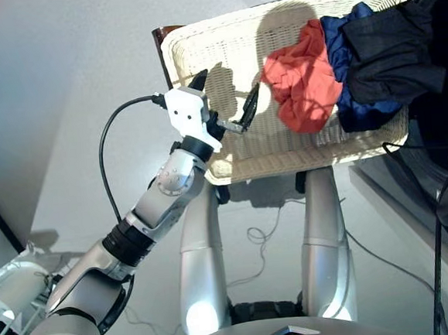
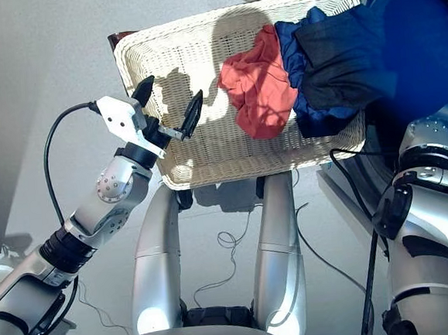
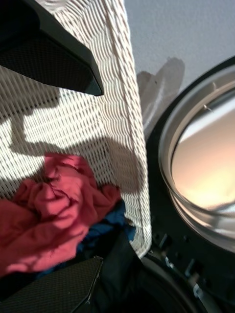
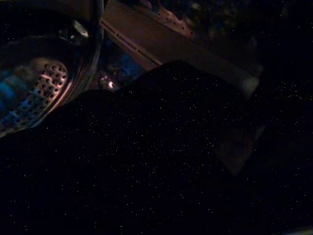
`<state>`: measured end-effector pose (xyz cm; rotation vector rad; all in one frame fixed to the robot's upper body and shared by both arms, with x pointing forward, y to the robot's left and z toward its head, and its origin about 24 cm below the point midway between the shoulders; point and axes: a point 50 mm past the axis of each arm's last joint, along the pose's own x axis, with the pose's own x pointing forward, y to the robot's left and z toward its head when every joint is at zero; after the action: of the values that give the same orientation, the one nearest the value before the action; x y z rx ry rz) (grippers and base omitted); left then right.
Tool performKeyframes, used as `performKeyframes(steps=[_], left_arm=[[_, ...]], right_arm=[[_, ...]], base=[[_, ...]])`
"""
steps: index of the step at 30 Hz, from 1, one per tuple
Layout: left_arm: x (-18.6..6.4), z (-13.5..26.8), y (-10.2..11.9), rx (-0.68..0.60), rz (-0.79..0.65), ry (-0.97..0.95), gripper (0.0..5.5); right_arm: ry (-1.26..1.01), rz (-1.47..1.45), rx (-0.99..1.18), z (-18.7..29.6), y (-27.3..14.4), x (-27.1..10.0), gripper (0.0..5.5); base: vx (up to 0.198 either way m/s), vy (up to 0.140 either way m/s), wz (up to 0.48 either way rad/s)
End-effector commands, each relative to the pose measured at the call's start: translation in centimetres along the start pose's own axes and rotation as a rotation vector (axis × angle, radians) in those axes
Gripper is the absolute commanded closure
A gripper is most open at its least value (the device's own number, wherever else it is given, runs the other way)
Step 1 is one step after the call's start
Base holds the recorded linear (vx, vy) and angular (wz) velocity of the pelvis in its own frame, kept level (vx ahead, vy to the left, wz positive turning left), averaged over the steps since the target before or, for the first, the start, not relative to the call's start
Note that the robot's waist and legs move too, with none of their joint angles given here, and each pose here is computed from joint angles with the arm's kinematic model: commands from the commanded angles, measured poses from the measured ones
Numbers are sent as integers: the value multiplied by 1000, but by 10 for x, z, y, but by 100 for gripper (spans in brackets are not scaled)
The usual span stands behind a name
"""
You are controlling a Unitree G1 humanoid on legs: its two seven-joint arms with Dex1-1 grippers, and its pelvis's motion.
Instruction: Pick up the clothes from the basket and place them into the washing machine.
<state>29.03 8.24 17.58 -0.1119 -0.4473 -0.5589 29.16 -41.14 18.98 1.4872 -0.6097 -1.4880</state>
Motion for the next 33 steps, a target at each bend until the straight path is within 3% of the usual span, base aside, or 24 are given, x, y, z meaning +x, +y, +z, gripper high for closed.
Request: performKeyframes(steps=[1,7,9,16,21,29,33], left_arm=[[-2,17,-9,-56,-21,-93,0],[4,18,-9,-82,11,-135,0],[4,17,-7,-104,40,-147,0],[9,-16,-7,-101,93,-54,0],[15,-47,-4,4,161,52,0],[31,-67,4,158,251,141,0],[41,-72,9,158,323,171,0]], right_arm=[[-147,180,-75,21,19,-1,0],[-35,526,-415,-31,-11,-22,0],[21,655,-434,-50,-24,-44,0],[256,1154,-810,-101,-108,-118,0],[333,1452,-895,-102,-137,-164,0],[198,1844,-855,-83,-131,-221,0],[230,1988,-774,-75,-133,-250,0]], base=[[0,0,0],[0,0,0],[0,0,0],[0,0,0],[0,0,0],[0,0,0],[0,0,0]])
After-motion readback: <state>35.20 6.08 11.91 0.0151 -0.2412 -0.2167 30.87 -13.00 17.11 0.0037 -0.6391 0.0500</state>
